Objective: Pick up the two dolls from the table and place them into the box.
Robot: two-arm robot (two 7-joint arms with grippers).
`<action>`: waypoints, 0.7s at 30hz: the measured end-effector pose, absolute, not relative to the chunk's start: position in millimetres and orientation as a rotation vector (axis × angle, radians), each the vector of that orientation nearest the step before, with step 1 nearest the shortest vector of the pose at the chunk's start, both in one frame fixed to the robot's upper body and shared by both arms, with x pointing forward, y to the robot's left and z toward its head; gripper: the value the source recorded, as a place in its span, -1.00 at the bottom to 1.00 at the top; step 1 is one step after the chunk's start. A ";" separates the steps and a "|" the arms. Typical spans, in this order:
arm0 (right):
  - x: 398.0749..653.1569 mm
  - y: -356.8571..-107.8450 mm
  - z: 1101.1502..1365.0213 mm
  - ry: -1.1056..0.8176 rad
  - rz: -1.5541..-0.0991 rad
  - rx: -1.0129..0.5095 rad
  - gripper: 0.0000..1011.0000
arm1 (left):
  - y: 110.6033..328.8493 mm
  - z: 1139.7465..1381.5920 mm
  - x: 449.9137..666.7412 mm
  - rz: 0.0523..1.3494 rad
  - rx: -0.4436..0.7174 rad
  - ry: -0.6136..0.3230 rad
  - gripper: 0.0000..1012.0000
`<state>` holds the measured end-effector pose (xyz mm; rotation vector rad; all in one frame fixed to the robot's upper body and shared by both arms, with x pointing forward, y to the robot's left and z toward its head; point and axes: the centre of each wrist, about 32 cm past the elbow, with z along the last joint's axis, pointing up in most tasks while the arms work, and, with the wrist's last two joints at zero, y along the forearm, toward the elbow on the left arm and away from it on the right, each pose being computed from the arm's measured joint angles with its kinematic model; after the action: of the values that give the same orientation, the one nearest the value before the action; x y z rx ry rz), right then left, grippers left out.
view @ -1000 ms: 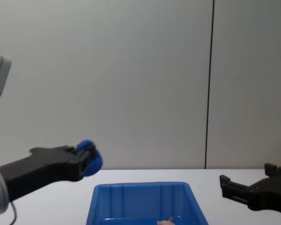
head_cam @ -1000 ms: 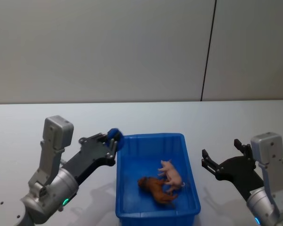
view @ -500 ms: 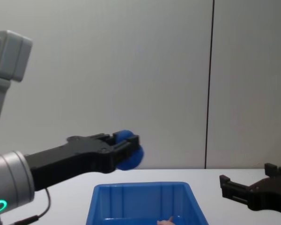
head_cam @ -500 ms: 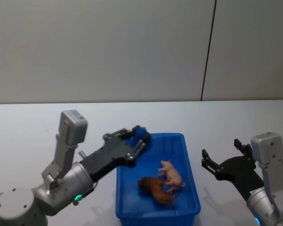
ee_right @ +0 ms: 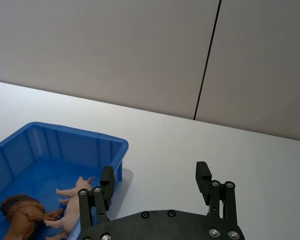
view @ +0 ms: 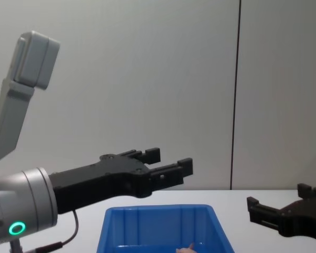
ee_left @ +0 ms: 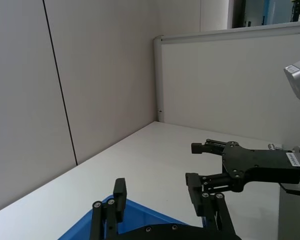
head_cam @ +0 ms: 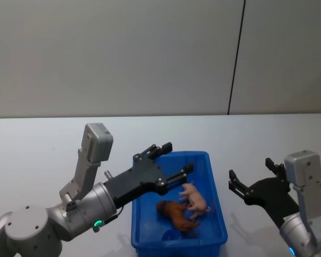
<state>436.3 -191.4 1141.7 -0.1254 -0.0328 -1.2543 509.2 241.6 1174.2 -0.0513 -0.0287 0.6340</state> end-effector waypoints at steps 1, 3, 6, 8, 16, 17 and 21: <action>436.3 -191.4 1141.7 -0.033 -1.254 -0.125 0.98 | 241.2 1174.5 509.8 0.628 -0.050 -0.027 0.59; 436.3 -191.4 1141.7 -0.033 -1.254 -0.125 0.98 | 240.7 1174.7 510.2 0.623 -0.050 -0.026 0.70; 436.3 -191.4 1141.7 -0.033 -1.254 -0.125 0.98 | 239.7 1175.0 511.0 0.614 -0.049 -0.025 0.85; 436.3 -191.4 1141.7 -0.033 -1.254 -0.125 0.98 | 239.4 1175.2 511.3 0.611 -0.049 -0.024 0.93; 436.3 -191.4 1141.7 -0.033 -1.254 -0.125 0.98 | 238.0 1175.7 512.6 0.596 -0.048 -0.022 0.98; 436.3 -191.4 1141.7 -0.033 -1.254 -0.125 0.98 | 237.9 1175.7 512.7 0.595 -0.047 -0.022 0.98; 436.3 -191.4 1141.7 -0.033 -1.254 -0.125 0.98 | 237.6 1175.9 513.0 0.592 -0.047 -0.021 0.98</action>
<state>436.3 -191.4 1141.7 -0.1254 -0.0329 -1.2543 513.0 237.6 1175.9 -0.0472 -0.0213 0.5916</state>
